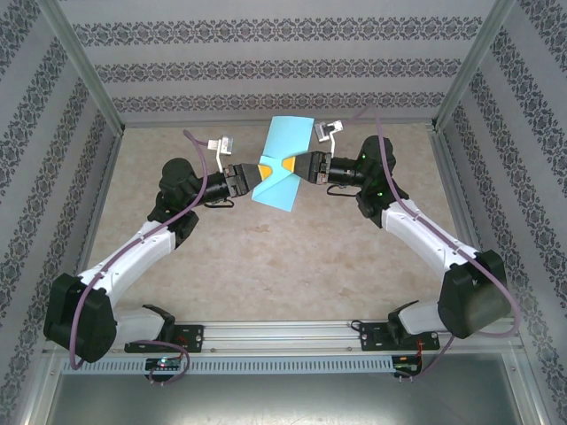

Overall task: Fold a paper plane with a square sheet of paper (fold left side to right side)
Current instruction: Turn over the paper at the center of the table.

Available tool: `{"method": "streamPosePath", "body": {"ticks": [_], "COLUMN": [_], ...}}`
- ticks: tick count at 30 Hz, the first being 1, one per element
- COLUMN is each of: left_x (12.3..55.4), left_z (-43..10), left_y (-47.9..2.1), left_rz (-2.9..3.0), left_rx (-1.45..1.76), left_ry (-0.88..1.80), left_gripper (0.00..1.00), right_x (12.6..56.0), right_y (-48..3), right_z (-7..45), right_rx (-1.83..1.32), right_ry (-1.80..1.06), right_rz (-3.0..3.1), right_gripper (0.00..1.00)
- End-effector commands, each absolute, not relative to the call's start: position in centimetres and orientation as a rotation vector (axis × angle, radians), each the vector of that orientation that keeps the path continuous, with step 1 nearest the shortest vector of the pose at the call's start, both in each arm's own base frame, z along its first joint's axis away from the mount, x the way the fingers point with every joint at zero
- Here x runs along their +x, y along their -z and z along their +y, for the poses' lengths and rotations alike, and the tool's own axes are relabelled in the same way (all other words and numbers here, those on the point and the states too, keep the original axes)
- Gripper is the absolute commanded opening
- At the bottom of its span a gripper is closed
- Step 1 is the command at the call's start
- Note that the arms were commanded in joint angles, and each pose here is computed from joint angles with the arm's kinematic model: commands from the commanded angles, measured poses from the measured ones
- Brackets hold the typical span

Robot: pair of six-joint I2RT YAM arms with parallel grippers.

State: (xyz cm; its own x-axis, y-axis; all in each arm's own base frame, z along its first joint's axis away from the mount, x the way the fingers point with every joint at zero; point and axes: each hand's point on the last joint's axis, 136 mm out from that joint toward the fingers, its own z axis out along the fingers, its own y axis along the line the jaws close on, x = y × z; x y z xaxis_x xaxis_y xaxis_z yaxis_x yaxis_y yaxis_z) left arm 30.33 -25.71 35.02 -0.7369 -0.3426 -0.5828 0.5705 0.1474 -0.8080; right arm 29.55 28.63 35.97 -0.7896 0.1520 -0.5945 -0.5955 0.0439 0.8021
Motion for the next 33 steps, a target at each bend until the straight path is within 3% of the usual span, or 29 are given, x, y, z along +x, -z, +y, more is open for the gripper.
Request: {"method": "streamPosePath", "body": {"ticks": [1, 10, 17, 27, 33], "left_x": [30.1, 29.8, 29.6, 29.7, 29.9], "left_z": [-25.7, -25.7, -25.7, -25.7, -25.4], "left_y": [-35.9, -36.4, -36.8, -36.4, -35.5], "left_rz": [1.705, 1.687, 1.673, 1.687, 1.730], "left_rx": [0.248, 0.256, 0.271, 0.260, 0.247], "left_ry": [1.644, 1.661, 1.669, 1.656, 1.600], "left_gripper": [0.38, 0.40, 0.28, 0.13, 0.08], "right_x": [28.3, 27.9, 28.3, 28.6, 29.1], "right_y": [-36.7, -35.6, -35.2, -34.5, -33.6], "right_z": [28.0, 27.1, 27.2, 27.0, 26.0], "right_rx": [-0.518, -0.507, -0.493, -0.471, -0.431], "right_ry": [-1.767, -1.720, -1.718, -1.702, -1.634], "right_rz": [1.752, 1.791, 1.803, 1.822, 1.868], "right_gripper": [0.11, 0.12, 0.12, 0.20, 0.38]}}
